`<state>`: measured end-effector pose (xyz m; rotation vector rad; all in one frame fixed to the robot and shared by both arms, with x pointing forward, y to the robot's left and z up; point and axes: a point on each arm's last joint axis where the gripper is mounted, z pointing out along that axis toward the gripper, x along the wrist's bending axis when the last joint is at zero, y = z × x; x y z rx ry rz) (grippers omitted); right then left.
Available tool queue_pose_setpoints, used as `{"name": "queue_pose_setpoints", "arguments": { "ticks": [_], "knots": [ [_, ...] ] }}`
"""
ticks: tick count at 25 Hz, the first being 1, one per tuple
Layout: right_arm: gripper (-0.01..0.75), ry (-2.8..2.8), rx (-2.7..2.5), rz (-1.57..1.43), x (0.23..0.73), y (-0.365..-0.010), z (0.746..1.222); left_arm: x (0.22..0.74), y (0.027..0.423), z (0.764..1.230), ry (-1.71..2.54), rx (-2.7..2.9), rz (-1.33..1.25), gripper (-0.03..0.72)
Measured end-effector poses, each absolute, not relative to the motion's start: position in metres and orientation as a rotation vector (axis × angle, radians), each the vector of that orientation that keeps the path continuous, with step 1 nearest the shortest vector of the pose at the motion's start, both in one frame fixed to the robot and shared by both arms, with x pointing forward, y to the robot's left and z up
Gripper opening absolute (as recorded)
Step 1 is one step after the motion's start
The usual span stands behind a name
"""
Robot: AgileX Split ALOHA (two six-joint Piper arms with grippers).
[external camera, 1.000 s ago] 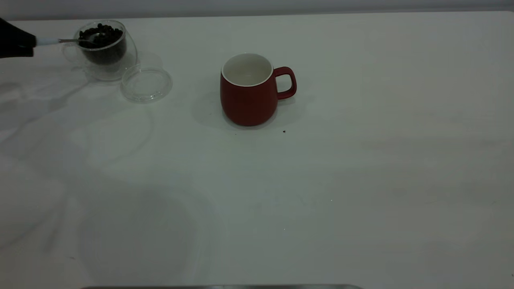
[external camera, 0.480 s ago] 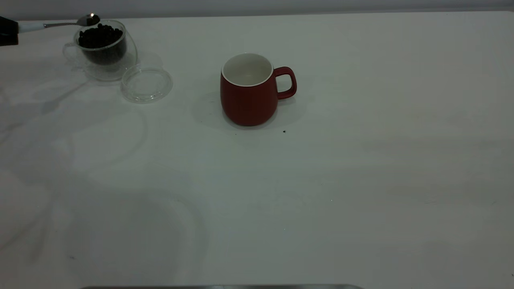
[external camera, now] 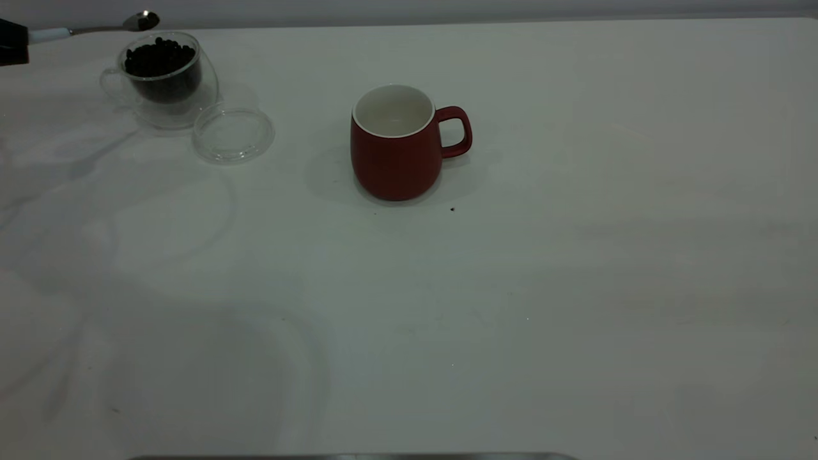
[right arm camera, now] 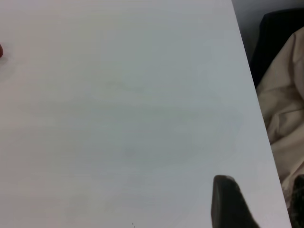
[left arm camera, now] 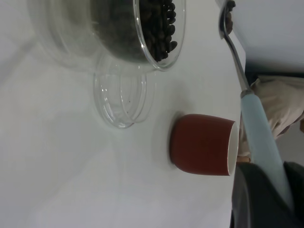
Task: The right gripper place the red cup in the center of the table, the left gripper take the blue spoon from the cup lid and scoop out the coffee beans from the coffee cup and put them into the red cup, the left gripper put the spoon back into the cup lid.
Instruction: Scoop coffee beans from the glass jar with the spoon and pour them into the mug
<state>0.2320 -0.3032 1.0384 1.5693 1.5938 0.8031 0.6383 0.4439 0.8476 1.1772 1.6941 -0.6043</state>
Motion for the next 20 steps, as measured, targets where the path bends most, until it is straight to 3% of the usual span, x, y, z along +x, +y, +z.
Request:
{"name": "queue_pose_setpoints", "arguments": {
  "ticks": [7, 20],
  "knots": [
    [0.347, 1.594, 1.569, 0.803, 0.232, -0.303, 1.038, 0.644, 0.424, 0.847, 1.689, 1.225, -0.654, 0.126],
    [0.347, 1.594, 1.569, 0.803, 0.232, -0.303, 1.038, 0.659, 0.323, 0.845, 1.556, 1.483, -0.809, 0.126]
  ]
}}
